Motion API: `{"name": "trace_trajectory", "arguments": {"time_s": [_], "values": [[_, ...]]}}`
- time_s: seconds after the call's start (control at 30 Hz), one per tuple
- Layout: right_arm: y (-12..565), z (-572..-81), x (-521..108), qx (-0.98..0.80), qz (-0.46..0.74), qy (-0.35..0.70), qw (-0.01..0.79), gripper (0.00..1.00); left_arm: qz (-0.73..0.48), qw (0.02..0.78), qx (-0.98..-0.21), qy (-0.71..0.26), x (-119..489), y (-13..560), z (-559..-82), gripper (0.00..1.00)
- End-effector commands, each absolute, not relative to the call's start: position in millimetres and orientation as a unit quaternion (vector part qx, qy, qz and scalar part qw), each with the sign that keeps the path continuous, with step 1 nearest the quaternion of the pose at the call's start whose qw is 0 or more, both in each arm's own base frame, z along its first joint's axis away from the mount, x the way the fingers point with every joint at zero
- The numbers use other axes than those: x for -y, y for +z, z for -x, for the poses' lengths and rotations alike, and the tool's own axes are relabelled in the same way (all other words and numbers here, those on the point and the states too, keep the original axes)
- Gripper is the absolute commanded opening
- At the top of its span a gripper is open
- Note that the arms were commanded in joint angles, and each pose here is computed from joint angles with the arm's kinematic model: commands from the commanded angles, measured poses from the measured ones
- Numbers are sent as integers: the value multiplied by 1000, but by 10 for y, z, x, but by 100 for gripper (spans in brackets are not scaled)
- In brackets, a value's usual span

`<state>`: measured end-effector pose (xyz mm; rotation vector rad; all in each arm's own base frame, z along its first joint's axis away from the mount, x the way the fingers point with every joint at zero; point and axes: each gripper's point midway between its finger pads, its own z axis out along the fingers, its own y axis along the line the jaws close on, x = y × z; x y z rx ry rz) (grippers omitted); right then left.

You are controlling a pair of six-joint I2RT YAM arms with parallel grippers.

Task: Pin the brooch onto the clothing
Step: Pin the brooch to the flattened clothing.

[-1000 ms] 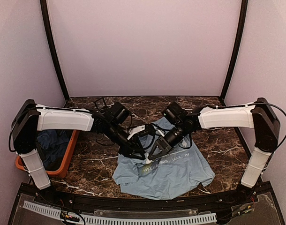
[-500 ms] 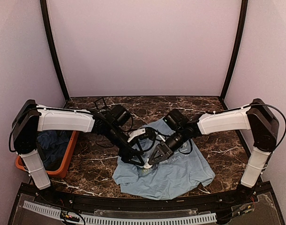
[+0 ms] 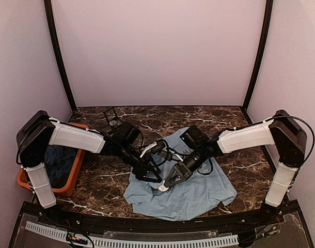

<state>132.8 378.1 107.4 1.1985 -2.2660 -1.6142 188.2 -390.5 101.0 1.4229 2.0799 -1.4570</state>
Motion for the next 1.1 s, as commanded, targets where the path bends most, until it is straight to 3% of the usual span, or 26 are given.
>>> {"name": "trace_trajectory", "arguments": {"time_s": [0.0,0.2,0.6,1.07], "values": [[1049,-1403,-3788,743,-388,-542,50,0,-490,109,-679,-536,3990,1163,-1818,96],[1085,-1462,-3777,743,-382,-548,47,0,-499,93,-677,-533,4000,1086,-1749,95],[1125,-1495,-3793,739,-379,-555,49,0,-505,75,-684,-520,4024,954,-1690,79],[1211,-1505,-3799,717,-370,-589,41,0,-495,94,-673,-542,4065,996,-1649,86]]}}
